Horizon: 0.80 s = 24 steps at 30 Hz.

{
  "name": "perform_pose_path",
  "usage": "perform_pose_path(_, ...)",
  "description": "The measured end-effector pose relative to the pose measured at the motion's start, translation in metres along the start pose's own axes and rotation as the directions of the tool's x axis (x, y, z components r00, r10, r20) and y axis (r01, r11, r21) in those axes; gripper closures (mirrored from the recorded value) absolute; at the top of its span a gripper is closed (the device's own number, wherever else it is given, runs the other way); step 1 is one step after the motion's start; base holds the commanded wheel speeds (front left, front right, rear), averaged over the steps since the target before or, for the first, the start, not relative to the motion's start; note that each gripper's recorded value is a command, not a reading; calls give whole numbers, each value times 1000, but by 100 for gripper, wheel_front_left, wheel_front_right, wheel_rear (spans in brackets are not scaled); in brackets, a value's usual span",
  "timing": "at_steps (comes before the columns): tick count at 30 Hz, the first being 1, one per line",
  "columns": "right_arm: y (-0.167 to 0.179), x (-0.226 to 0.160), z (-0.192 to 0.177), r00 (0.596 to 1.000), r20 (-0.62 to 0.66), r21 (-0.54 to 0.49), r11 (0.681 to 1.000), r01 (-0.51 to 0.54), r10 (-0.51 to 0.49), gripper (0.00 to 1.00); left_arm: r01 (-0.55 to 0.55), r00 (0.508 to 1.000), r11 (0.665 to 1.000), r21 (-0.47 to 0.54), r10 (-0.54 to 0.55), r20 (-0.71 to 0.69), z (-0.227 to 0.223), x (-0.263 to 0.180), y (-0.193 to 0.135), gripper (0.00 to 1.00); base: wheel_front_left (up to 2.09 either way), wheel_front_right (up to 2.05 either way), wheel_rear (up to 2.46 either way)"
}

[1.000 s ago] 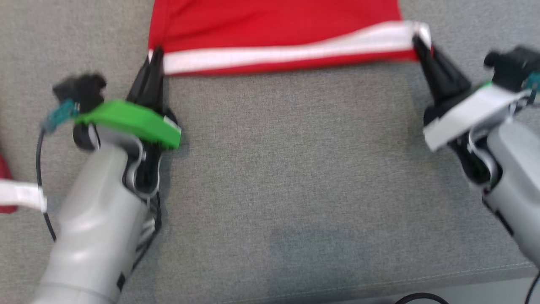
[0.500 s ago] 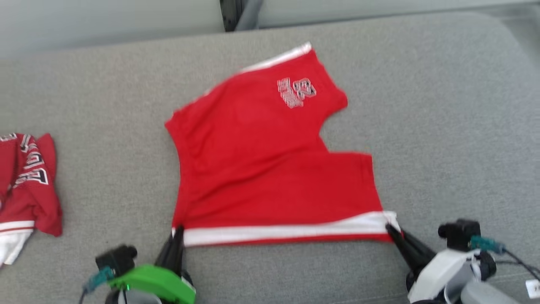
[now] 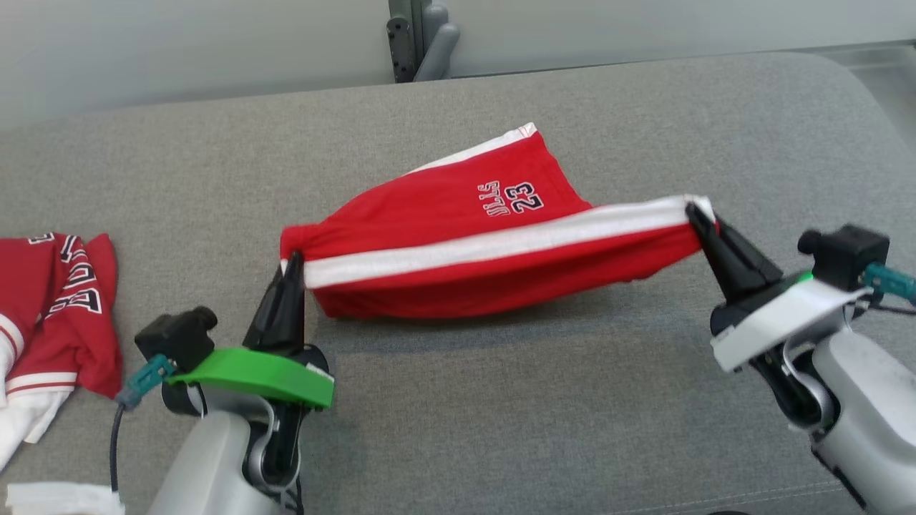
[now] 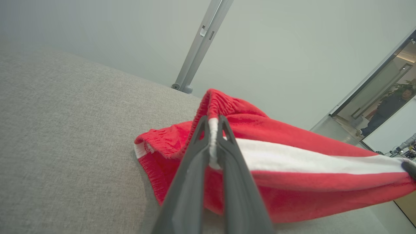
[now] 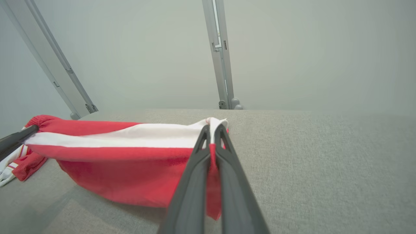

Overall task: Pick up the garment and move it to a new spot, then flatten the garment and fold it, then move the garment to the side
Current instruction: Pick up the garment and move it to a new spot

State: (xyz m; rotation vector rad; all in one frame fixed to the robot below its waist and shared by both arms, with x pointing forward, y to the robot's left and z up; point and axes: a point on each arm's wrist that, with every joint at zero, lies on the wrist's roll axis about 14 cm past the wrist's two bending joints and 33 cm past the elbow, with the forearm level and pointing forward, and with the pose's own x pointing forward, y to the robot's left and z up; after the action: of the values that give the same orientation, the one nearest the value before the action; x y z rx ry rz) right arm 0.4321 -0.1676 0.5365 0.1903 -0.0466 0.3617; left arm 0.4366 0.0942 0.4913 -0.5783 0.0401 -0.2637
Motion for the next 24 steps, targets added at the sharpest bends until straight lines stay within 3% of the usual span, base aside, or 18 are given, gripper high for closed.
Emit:
perform_pose_path(5,-7,56,11,999,12,-64,997,-43,44,100,-20,1000,1000,24,19,3,2,41,13,100,0,0,0)
perform_pose_path(14,-22,135,-50,989,-132,-69,995,-73,64,100,-118,990,992,47,121,-70,-33,75,63,100,0,0,0)
perform_pose_path(24,-33,179,-101,976,-209,-74,994,-81,64,100,-178,978,983,43,182,-105,-53,84,99,100,0,0,0)
